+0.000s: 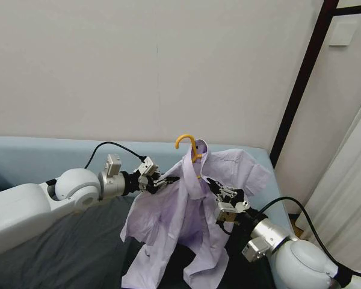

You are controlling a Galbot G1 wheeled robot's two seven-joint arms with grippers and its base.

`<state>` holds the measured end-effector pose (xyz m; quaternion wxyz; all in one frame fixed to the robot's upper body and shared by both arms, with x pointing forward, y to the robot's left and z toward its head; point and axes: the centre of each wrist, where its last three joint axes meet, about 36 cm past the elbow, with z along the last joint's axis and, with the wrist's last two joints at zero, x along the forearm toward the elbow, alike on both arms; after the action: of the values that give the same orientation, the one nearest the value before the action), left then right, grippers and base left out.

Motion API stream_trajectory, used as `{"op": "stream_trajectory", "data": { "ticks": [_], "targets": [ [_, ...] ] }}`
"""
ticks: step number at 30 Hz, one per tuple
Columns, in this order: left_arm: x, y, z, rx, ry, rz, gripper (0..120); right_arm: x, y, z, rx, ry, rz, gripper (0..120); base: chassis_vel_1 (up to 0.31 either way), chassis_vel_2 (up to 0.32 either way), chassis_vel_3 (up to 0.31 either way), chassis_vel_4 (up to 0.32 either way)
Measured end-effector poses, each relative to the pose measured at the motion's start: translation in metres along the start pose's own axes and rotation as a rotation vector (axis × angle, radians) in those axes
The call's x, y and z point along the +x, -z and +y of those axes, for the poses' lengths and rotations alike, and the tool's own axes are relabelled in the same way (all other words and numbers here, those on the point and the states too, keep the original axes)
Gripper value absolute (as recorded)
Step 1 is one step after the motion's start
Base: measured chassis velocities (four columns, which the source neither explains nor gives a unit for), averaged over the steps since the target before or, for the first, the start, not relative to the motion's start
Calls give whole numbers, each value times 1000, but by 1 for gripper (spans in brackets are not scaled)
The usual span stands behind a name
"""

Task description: Pick up the clothes from the sofa and hang them on the clothes hanger.

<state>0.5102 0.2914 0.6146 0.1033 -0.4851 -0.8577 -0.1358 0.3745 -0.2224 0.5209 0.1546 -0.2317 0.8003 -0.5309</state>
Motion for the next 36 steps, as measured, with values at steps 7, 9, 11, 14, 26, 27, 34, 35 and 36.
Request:
{"op": "stream_trajectory", "data": {
  "ticks": [7, 9, 11, 14, 26, 27, 34, 35, 36],
  "targets": [
    [17, 5, 27, -76, -6, -4, 1, 25, 26, 4, -307, 123, -32, 48, 0, 0, 0, 0],
    [20, 10, 37, -113, -10, -6, 1, 31, 33, -2, -411, 145, -75, 58, 0, 0, 0, 0],
    [20, 13, 45, -145, -22, -7, 1, 34, 37, -10, -476, 146, -90, 62, 0, 0, 0, 0],
    [24, 22, 71, -221, -66, -13, 1, 41, 41, -44, -661, 138, -94, 77, 0, 0, 0, 0],
    [33, 18, 113, -345, -204, -27, 1, 24, -15, -145, -687, 216, -49, 100, 0, 0, 0, 0],
    [33, 18, 113, -345, -204, -27, 1, 24, -15, -145, -687, 216, -49, 100, 0, 0, 0, 0],
    [-9, 18, 111, -376, -338, -66, 1, 26, -44, -177, -748, 380, -2, 100, 0, 0, 0, 0],
    [-21, 19, 110, -382, -364, -74, 1, 28, -45, -182, -744, 392, 8, 100, 0, 0, 0, 0],
    [-32, 20, 108, -388, -388, -81, 1, 30, -46, -185, -741, 399, 20, 100, 0, 0, 0, 0]
  ]
}}
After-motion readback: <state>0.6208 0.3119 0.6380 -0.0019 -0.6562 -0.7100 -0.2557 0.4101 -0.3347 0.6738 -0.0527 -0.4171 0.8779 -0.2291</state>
